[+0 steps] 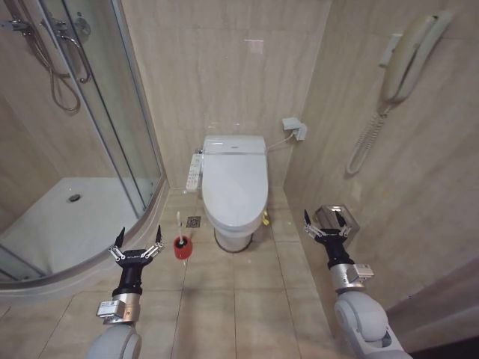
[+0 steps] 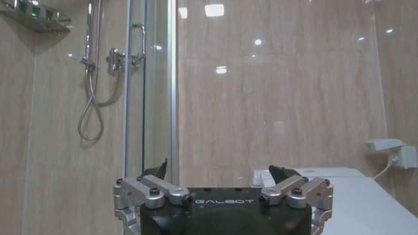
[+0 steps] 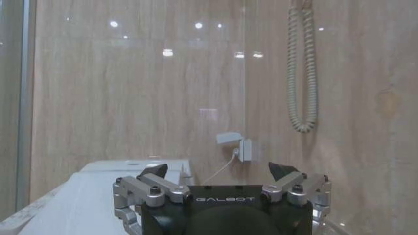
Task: Open the toilet lid, clean the toilet bowl with a toilet brush, close the toilet lid, and flush.
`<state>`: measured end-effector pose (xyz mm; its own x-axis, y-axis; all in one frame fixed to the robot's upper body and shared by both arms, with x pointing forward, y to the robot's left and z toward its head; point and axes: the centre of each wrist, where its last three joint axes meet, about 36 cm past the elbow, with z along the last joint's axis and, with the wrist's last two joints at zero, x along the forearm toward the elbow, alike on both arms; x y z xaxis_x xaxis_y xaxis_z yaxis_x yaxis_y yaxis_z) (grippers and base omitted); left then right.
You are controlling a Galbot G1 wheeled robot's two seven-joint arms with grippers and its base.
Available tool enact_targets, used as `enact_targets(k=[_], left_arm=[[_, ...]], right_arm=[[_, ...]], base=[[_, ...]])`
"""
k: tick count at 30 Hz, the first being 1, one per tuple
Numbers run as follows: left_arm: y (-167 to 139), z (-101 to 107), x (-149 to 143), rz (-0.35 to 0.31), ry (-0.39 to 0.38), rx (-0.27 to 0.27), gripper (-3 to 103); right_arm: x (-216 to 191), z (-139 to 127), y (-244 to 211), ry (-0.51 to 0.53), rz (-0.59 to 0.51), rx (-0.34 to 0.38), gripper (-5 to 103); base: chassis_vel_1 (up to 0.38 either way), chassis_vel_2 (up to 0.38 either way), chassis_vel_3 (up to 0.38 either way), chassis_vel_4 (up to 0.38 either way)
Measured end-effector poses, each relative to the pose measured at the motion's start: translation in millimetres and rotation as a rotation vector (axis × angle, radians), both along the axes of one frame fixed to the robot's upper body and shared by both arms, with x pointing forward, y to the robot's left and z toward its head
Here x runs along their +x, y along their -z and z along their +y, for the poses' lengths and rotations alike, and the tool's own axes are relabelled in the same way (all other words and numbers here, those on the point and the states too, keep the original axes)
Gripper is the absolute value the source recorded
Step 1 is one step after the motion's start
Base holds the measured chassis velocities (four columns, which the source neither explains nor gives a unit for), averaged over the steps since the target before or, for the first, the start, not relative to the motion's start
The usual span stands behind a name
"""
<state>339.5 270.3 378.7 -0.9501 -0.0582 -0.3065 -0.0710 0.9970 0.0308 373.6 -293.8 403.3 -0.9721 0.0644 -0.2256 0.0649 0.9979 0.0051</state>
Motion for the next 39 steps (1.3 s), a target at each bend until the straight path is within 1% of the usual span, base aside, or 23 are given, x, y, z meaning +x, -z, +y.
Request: enact_targets(k=[39], left_arm=[[0.0,0.0,0.1,0.000,0.000,0.000,100]], right_arm=[[0.1,0.0,-0.1,0.000,0.000,0.000,100]], base=[[-0.003,0.004,0.006,0.000]])
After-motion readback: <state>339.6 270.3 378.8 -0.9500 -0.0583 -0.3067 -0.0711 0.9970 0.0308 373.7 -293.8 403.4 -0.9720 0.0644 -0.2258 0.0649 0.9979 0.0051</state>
